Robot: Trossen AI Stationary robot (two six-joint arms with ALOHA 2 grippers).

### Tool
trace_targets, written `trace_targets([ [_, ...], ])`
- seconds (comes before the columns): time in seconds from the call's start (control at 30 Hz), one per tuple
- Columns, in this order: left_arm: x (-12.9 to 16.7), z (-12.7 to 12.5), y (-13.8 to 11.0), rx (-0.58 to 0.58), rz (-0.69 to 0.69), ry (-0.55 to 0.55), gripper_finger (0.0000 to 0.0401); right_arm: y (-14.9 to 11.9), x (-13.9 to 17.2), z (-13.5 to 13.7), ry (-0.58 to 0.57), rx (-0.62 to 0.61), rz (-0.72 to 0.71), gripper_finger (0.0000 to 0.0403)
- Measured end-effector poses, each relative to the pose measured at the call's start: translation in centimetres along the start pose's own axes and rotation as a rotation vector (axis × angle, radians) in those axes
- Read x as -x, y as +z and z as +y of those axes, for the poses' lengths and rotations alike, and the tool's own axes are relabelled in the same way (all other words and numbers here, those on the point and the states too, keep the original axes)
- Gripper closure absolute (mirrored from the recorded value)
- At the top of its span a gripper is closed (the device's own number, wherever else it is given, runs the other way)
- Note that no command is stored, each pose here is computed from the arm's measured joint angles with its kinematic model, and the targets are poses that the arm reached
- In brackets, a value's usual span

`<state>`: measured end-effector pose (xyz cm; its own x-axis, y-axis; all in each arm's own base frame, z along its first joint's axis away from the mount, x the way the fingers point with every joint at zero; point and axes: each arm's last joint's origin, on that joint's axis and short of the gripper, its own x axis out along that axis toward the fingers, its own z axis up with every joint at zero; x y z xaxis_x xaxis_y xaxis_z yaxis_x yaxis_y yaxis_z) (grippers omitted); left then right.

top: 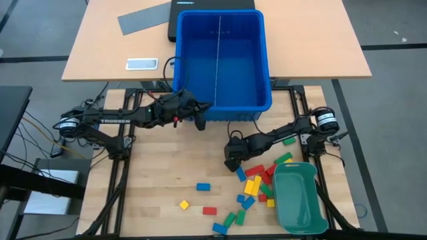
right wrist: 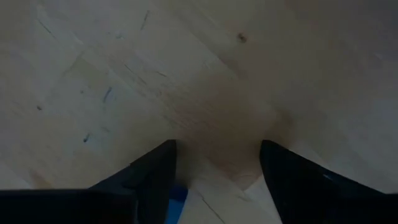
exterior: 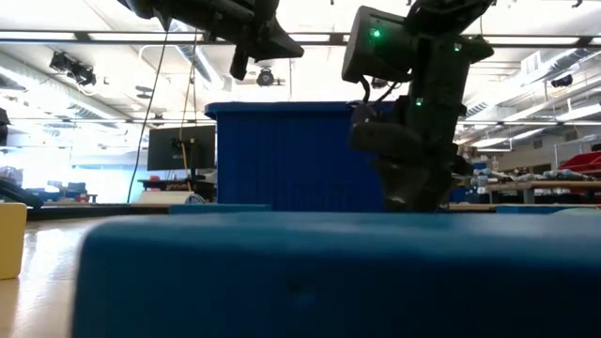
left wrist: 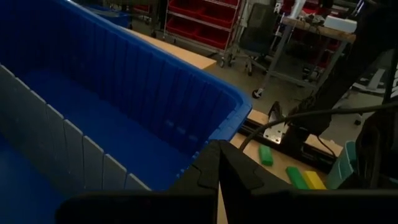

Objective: Sort Items/Unsort Items

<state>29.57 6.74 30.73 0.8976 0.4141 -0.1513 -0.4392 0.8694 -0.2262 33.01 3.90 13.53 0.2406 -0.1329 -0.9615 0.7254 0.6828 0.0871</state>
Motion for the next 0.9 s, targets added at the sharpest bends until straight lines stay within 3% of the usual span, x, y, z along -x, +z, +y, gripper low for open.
trace_targets([
  [0.37,0.0,0.0,0.1,0.002,-0.007,-0.002,0.0389,0.9,-0.2,-0.7,0.042,0.012,0.060,0.0363],
  [0.47,0.0,0.0,0.1,0.001,-0.006,-0.002,0.0389,1.0,0.2,-0.6,0.062,0.007,0.051,0.0396],
  [0.6,0.0,0.0,0.1,0.002,-0.006,-0.002,0.0389,1.0,1.4,-0.9,0.081,0.005,0.041,0.0382],
  [0.9,0.0,0.0,0.1,0.001,-0.006,-0.002,0.0389,1.1,4.0,-0.6,0.156,-0.022,-0.016,0.0266],
])
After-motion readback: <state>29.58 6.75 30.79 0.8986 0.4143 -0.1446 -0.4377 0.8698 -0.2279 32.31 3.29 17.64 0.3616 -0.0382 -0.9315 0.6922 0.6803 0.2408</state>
